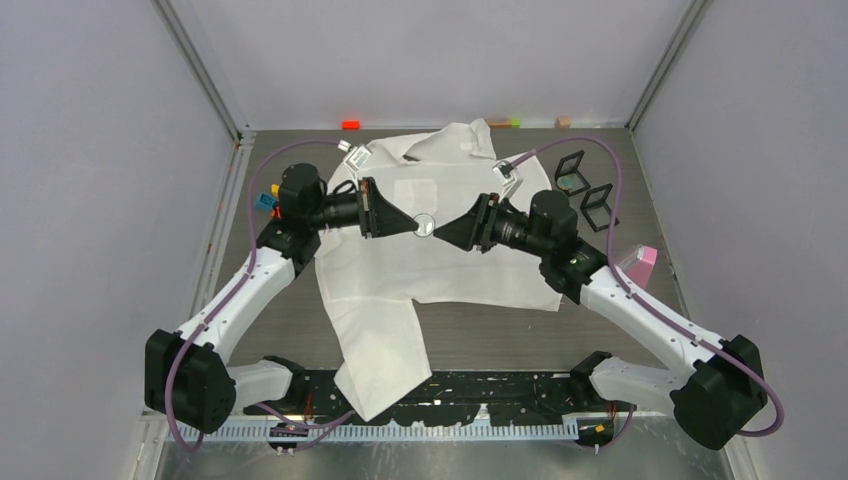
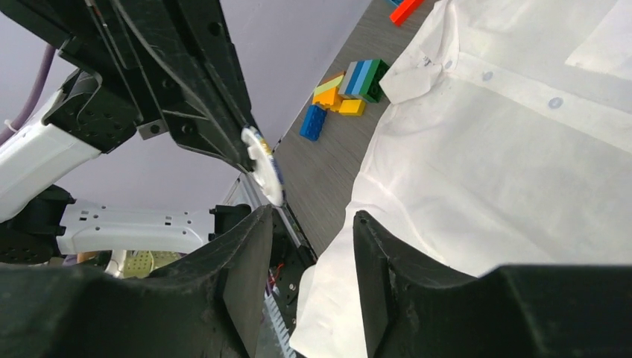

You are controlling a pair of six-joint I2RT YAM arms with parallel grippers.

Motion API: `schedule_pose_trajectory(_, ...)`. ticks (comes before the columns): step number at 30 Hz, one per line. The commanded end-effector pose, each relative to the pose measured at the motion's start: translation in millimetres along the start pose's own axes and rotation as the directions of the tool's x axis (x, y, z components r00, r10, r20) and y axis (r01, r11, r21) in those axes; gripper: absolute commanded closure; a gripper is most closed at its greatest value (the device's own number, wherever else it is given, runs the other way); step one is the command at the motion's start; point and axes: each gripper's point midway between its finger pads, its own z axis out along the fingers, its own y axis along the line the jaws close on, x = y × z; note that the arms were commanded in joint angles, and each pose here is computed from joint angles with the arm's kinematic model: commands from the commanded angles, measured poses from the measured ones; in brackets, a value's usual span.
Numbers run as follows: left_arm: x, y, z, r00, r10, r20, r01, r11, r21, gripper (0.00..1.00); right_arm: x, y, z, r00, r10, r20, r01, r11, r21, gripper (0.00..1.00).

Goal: Pin the brooch onto the clothing

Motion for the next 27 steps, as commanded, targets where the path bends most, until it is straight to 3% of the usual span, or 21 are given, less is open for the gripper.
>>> schedule_pose_trajectory(1, -6.6, -8.6, -0.2, 0.999, 0.036, 0.016, -0.037, 0.998, 0.047, 1.0, -14.7, 23.3, 6.1, 0.998, 0.01, 0.056, -0.003, 0.993, -0.122, 0.53)
schedule_pose_trajectory(20, -0.9, -15.9, 1.7, 0.999, 0.029, -0.028, -0.026, 0.994, 0.11, 1.0, -17.7, 27.5, 17.5, 0.999, 0.008, 0.044, 0.0, 0.985, -0.17, 0.72)
schedule_pose_trajectory(27, 2.5, -20.0, 3.1, 0.998, 0.022, -0.054, -0.014, 0.99, 0.138, 1.0, -17.4, 31.3, 16.6, 0.999, -0.003, 0.039, 0.011, 0.982, -0.191, 0.96)
